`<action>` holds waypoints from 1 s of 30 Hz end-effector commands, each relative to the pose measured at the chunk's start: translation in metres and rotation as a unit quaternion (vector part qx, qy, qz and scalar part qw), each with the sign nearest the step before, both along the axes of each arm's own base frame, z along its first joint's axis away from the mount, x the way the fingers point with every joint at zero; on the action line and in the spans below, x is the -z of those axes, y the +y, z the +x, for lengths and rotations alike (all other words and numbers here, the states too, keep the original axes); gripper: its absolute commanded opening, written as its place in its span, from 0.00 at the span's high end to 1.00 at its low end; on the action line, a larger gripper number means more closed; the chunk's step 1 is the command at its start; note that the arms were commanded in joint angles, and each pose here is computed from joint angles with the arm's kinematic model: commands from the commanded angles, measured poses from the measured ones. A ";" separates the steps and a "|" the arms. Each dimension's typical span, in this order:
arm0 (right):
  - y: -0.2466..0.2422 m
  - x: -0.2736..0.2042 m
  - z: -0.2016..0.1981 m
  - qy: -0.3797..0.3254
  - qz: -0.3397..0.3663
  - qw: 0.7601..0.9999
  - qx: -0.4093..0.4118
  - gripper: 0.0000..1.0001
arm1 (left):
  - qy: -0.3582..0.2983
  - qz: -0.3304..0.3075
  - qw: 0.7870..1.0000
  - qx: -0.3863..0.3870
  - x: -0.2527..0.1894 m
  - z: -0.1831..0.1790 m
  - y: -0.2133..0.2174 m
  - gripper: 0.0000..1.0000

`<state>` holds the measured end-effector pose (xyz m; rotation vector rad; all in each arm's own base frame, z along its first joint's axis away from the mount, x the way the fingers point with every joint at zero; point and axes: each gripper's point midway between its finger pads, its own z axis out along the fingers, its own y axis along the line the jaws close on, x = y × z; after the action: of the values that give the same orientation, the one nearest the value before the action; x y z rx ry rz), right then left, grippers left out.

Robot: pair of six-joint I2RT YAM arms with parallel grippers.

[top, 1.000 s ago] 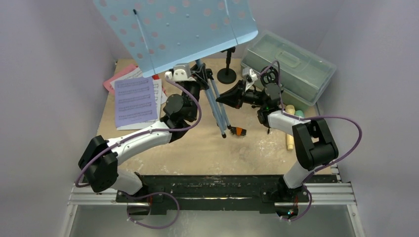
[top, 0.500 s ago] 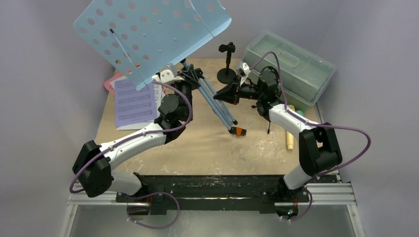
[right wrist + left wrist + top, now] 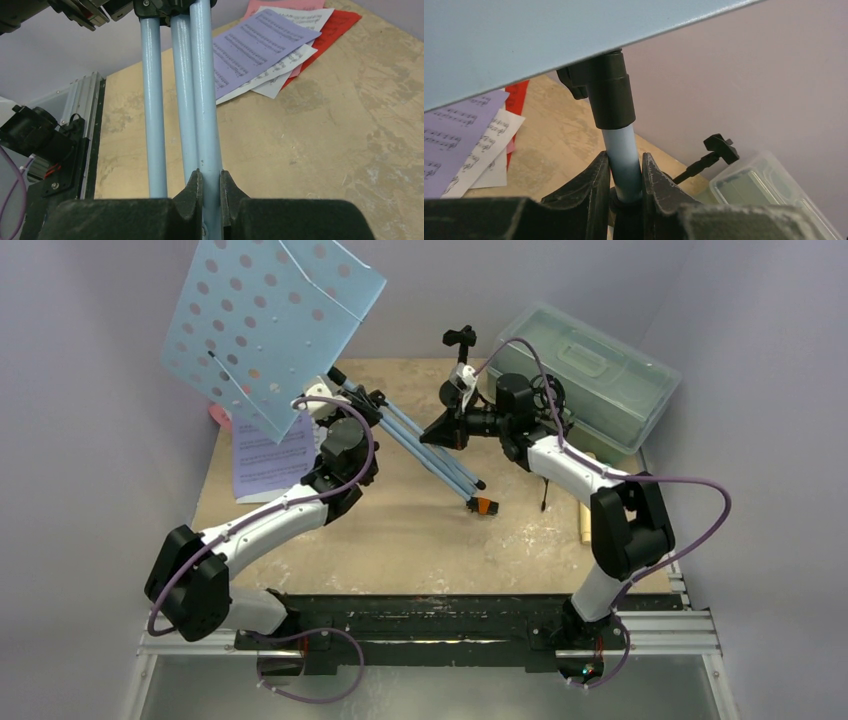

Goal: Pack up the instrument practice props
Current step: Place the music stand at the center of the board.

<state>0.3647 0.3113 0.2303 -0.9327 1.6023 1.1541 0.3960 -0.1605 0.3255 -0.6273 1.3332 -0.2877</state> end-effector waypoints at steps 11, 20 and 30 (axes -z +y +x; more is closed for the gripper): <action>0.019 -0.022 0.049 -0.062 -0.042 0.996 0.043 1.00 | -0.015 -0.042 0.999 0.001 0.002 0.020 0.022 1.00; 0.018 0.006 0.078 -0.045 -0.108 0.991 0.064 1.00 | 0.005 -0.060 0.998 -0.009 0.024 0.044 0.033 1.00; 0.022 0.031 0.099 -0.026 -0.142 0.987 0.075 1.00 | 0.042 -0.073 0.996 -0.012 0.057 0.062 0.038 1.00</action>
<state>0.4152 0.3372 0.1528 -1.0754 1.9096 0.9808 0.4472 -0.1111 0.2111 -0.7948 1.5158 -0.2094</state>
